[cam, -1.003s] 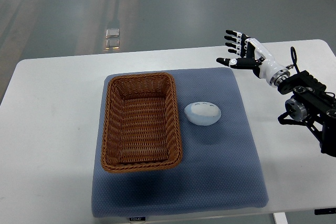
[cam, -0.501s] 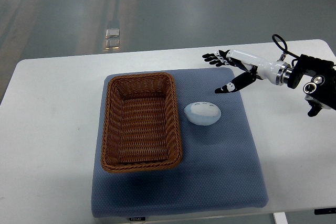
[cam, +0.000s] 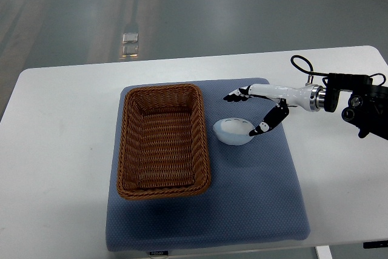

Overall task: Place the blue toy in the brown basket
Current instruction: 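Close the right hand's fingers around the pale blue plush toy, then carry the held toy over the wicker basket and lower it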

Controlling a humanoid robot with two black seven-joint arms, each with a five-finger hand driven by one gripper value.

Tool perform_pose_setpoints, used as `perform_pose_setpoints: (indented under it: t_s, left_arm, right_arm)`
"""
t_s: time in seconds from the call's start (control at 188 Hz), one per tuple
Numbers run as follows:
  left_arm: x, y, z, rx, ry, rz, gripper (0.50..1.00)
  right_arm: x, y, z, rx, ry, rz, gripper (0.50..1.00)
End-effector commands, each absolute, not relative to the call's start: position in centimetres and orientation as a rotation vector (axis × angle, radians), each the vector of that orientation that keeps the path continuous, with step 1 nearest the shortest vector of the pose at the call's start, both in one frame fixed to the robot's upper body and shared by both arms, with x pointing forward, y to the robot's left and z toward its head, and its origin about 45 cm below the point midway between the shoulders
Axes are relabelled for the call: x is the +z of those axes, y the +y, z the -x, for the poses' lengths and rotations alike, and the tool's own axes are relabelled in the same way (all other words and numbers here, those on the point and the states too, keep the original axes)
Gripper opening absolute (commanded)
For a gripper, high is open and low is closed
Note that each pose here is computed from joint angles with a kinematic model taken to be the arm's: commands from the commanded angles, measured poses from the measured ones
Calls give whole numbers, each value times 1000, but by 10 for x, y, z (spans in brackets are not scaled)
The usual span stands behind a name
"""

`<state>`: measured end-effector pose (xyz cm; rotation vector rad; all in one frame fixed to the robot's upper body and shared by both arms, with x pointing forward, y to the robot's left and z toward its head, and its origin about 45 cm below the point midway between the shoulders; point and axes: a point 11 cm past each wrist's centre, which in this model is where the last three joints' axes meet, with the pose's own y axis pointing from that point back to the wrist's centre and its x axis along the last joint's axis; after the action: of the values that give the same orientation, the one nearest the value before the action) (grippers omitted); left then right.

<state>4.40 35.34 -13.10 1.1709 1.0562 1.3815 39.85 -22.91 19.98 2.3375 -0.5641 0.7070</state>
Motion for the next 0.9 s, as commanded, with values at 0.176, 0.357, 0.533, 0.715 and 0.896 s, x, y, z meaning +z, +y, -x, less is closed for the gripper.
perform_pose_setpoints:
  t_s: [0.176, 0.357, 0.533, 0.715, 0.896]
  left_arm:
    - [-131, 354, -44, 1384, 1055, -1173, 1000]
    - [-131, 353, -44, 1383, 1055, -1172, 1000]
    - [-131, 353, -44, 1382, 1055, -1170, 1000]
    - [-131, 353, -44, 1384, 1054, -1171, 1000]
    - [-131, 354, -44, 1387, 1052, -1174, 1000]
  right_arm:
    - [185, -210, -390, 727, -446, -2326, 891]
    - [181, -202, -390, 739, -415, -2314, 874]
    - [177, -197, -393, 743, -414, -2304, 864]
    - [171, -201, -396, 772, -394, -2257, 840]
    - [170, -206, -398, 781, -390, -2232, 789]
